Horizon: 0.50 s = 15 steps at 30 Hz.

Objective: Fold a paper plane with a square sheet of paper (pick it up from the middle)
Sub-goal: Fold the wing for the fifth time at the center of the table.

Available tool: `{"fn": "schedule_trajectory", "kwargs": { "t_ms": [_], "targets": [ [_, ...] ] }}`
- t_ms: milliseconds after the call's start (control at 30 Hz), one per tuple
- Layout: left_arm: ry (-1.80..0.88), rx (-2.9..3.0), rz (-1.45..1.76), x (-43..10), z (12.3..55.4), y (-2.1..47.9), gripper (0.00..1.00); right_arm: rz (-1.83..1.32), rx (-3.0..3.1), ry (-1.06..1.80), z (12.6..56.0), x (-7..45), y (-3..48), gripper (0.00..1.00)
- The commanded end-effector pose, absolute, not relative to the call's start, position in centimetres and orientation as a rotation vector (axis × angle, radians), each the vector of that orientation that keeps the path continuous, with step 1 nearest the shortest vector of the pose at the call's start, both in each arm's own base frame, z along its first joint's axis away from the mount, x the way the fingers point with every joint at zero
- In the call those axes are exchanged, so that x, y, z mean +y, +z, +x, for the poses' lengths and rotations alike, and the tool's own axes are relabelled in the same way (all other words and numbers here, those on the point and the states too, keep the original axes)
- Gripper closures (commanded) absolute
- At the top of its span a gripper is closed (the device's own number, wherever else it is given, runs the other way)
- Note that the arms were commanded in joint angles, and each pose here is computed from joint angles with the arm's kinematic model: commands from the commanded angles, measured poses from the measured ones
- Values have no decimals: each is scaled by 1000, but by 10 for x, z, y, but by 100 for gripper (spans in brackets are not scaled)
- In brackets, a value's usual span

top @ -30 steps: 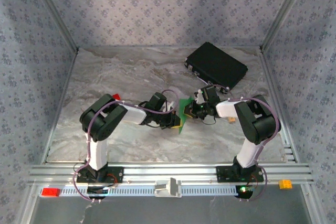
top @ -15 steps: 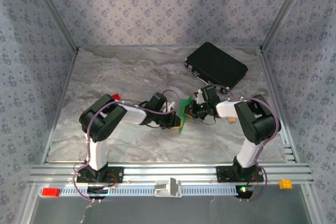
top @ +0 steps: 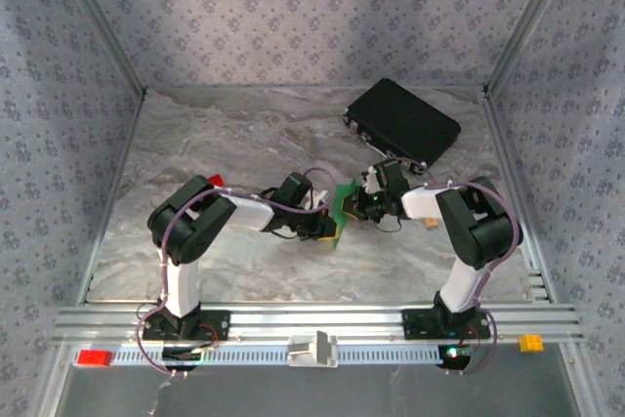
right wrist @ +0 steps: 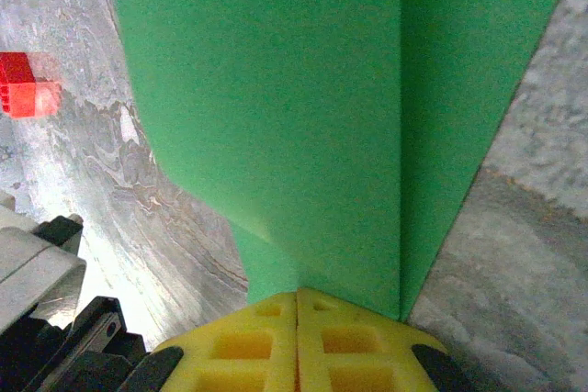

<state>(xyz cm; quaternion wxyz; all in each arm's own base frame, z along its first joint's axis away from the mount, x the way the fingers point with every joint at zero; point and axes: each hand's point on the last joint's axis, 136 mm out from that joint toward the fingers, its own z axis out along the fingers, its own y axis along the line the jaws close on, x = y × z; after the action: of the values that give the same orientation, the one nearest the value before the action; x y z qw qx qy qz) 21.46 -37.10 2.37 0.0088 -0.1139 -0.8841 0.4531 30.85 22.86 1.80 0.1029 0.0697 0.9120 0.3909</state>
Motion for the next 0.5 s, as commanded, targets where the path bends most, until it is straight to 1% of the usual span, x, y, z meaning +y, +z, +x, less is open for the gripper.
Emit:
{"fn": "schedule_trajectory", "kwargs": {
  "t_ms": [0, 33, 100, 300, 333, 433, 467],
  "targets": [
    [1158, -2694, -338, -345, 167, -6, 89, 324, 2853, 910, 284, 197, -26, 92],
    [1159, -2691, -343, -345, 166, -6, 92, 325, 2853, 909, 284, 197, -26, 92],
    [1156, -2687, -348, -345, 165, -6, 100, 322, 2852, 908, 284, 197, -26, 92],
    [1132, -2683, -363, -344, 162, -7, 100, 323, 2852, 905, 285, 197, -26, 92],
    [1107, -2689, -365, -342, 162, -8, 96, 320, 2854, 905, 284, 198, -26, 92],
    [1081, -2694, -393, -340, 159, -7, 90, 323, 2854, 906, 284, 198, -26, 92],
    [1079, -2694, -396, -340, 158, -6, 90, 321, 2856, 904, 284, 198, -26, 92]
  ]
}}
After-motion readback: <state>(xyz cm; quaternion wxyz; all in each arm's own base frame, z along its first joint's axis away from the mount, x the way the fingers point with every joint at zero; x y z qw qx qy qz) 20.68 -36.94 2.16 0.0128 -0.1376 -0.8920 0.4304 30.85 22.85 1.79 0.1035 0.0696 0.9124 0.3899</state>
